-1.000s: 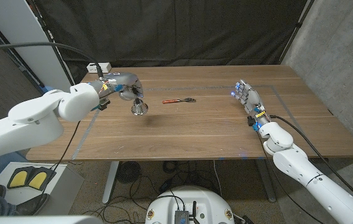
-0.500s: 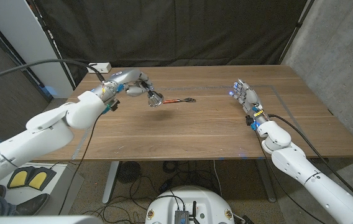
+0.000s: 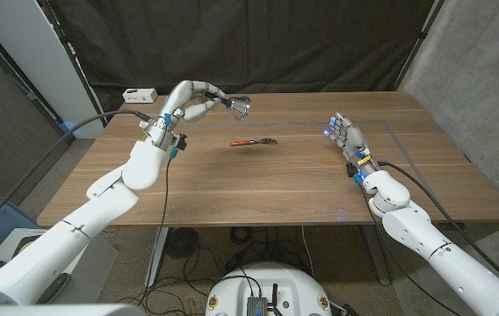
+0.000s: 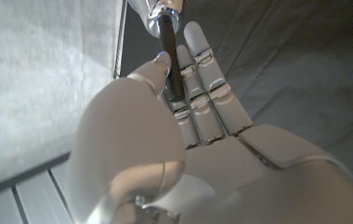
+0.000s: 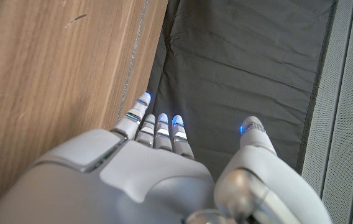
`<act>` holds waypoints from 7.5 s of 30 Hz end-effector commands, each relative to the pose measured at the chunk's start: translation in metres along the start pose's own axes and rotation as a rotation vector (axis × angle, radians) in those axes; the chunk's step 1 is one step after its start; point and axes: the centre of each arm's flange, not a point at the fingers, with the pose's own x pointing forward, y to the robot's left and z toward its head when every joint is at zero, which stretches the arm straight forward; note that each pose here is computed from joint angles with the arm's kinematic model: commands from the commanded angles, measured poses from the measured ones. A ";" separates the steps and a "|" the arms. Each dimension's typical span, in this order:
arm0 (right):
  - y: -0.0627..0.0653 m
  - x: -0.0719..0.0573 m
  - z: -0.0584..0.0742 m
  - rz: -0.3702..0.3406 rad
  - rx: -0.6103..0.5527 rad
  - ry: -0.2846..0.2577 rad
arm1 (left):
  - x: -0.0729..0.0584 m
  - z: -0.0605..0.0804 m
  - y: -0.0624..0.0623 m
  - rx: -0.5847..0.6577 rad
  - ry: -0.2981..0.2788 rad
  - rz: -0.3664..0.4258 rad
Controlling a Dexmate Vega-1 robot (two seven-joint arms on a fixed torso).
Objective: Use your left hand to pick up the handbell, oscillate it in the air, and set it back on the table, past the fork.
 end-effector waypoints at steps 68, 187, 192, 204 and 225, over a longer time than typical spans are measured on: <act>-0.006 0.008 -0.019 0.007 0.039 0.038 | 0.016 0.037 0.029 1.640 0.643 -0.467; -0.003 0.007 -0.023 0.007 0.027 0.065 | 0.005 -0.032 -0.007 -0.207 0.174 0.049; -0.003 0.006 -0.023 0.005 0.033 0.063 | 0.009 -0.030 -0.005 -0.092 0.259 -0.074; -0.001 0.012 -0.022 0.018 0.036 0.064 | 0.008 -0.020 0.007 0.327 0.332 -0.344; -0.003 0.013 -0.025 0.022 0.043 0.060 | -0.002 0.010 0.019 1.147 0.501 -0.536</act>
